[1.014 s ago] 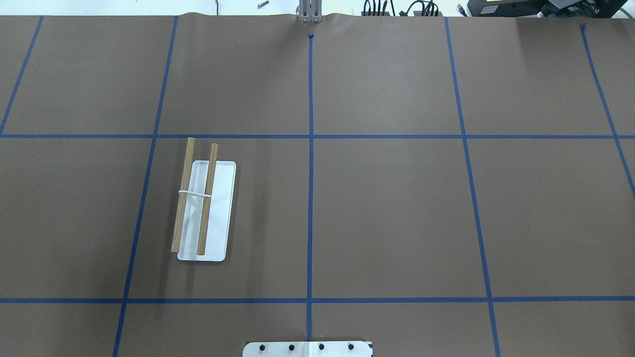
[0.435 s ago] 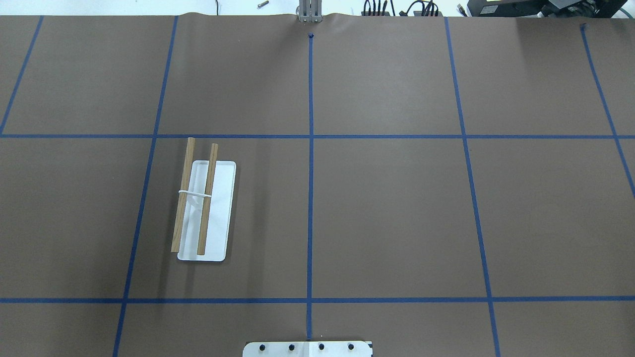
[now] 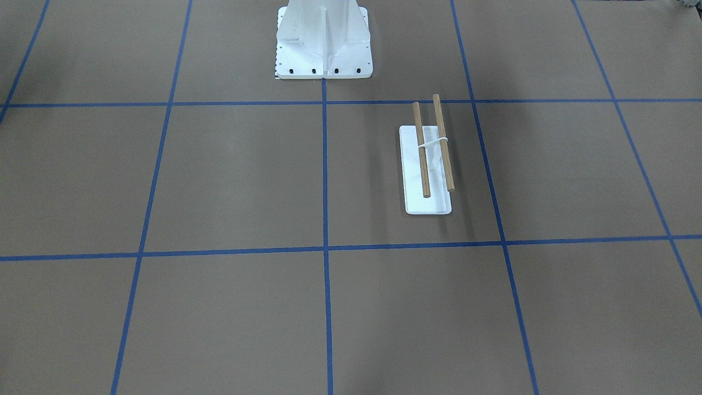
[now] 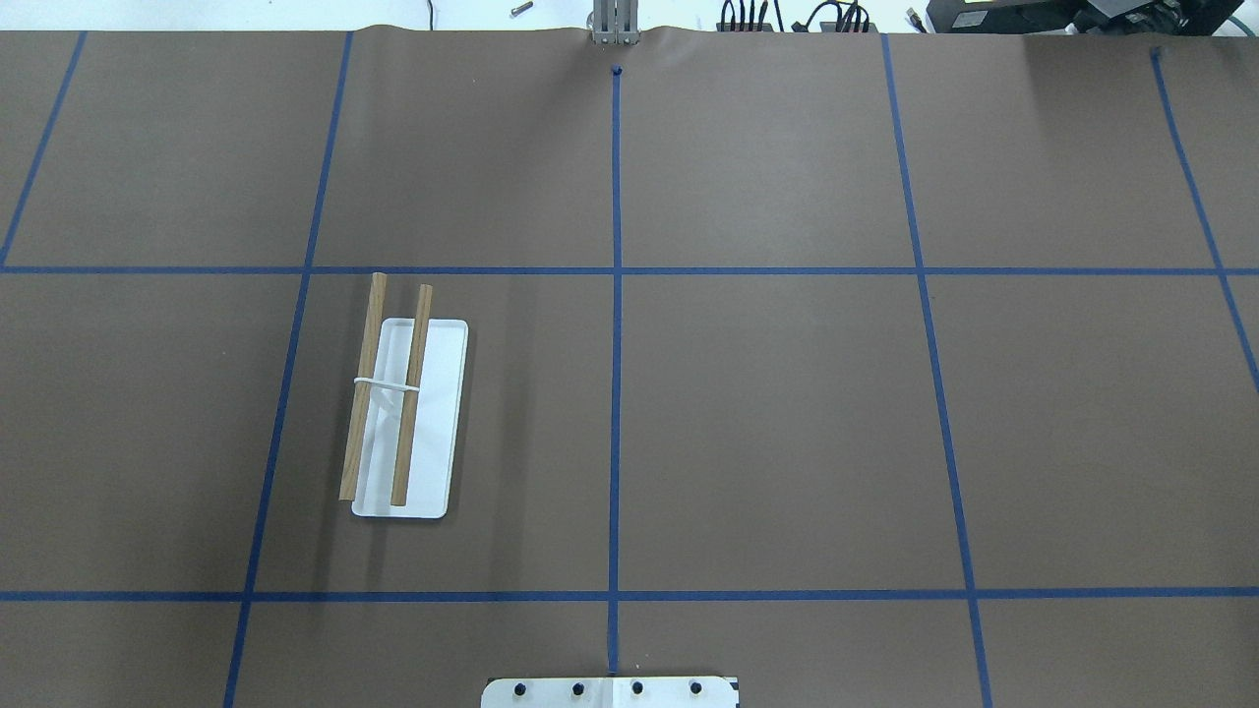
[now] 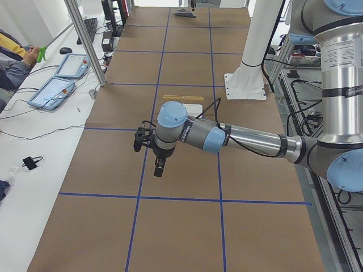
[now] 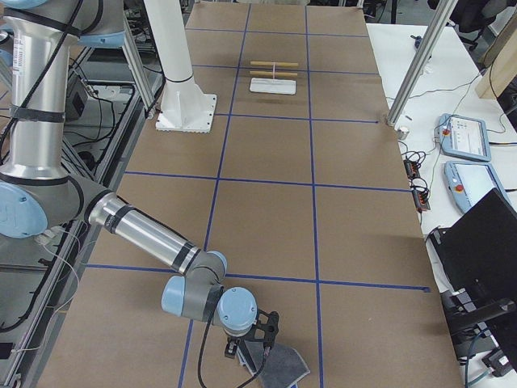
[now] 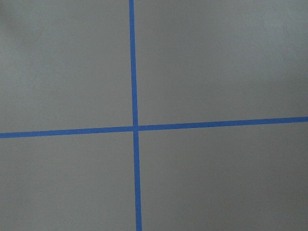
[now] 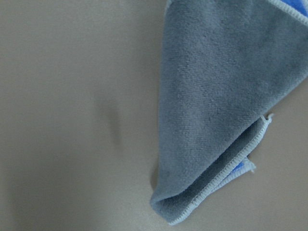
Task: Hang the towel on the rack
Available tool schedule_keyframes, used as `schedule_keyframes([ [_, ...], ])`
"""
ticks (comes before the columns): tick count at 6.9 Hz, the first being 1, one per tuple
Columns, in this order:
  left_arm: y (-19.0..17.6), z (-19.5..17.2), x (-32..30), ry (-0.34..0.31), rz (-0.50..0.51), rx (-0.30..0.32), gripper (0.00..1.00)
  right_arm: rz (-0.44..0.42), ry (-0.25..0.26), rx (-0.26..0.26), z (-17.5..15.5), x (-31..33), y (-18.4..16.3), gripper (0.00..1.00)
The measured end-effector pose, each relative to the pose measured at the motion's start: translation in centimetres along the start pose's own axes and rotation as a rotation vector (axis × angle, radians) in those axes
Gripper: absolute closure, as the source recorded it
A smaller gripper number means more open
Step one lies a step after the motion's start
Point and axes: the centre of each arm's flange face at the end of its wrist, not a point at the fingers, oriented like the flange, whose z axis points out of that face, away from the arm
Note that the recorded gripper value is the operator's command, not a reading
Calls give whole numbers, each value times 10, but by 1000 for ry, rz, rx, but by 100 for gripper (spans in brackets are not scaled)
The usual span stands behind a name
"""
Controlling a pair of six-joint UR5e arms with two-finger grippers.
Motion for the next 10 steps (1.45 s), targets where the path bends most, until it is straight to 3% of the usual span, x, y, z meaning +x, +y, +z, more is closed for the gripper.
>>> schedule_keyframes([
  [10,0,1,-1,1,-1,-2,2,101,-34,-55,23,17,-34,20],
])
